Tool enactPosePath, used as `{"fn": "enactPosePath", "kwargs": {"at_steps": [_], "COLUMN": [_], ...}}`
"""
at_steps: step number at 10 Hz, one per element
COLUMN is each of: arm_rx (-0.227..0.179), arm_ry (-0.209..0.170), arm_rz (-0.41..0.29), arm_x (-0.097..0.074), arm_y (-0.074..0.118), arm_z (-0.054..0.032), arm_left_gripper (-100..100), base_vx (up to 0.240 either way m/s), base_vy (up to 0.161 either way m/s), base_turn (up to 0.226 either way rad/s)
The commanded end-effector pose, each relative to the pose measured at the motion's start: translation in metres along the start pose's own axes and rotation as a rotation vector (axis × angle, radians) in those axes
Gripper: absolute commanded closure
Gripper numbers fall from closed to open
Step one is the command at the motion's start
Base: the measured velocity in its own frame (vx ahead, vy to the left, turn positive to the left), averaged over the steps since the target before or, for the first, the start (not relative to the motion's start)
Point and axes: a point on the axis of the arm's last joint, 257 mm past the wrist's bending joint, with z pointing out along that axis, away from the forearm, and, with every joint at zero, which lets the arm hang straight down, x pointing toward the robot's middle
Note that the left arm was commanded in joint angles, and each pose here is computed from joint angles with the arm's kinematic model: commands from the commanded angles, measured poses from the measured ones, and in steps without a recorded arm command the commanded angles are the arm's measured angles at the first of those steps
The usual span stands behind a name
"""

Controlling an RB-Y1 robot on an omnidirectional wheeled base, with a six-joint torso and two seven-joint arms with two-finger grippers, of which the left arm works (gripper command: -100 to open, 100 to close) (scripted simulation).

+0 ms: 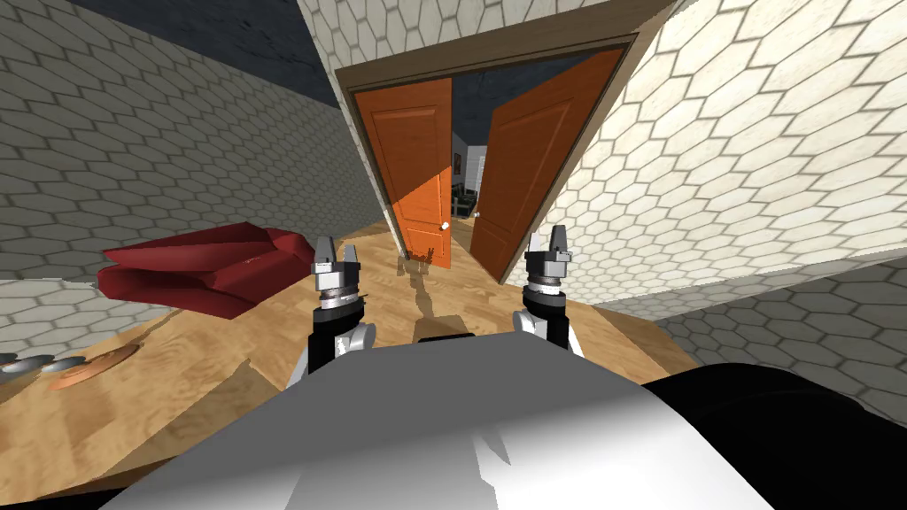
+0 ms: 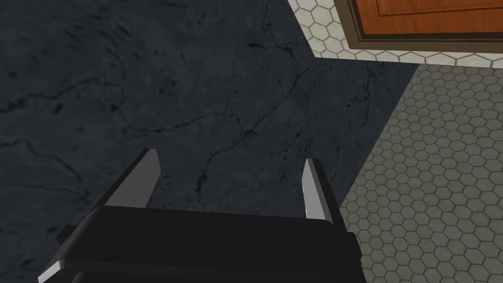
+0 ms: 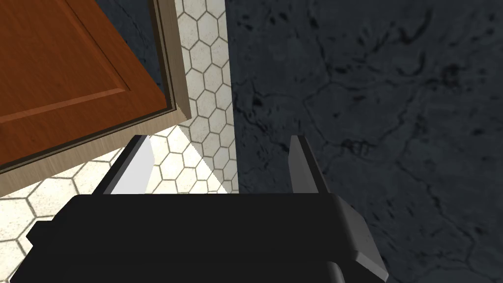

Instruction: Push the door open

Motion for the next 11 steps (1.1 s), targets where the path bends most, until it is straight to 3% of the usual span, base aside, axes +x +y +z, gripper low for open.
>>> {"fn": "enactPosePath", "kwargs": {"at_steps": [1, 11], "arm_rx": [-0.016, -0.121], "arm_ry": [0.002, -0.023], "arm_rz": [-0.05, -0.345], "arm_x": [0.002, 0.014], "arm_y": [0.012, 0.081], "arm_z": [-0.0028, -0.0239], "arm_left_gripper": [-100, -100], "base_vx": [0.082, 0.148], "base_vy": [0.021, 0.037], "base_turn": [-0.149, -0.138]}}
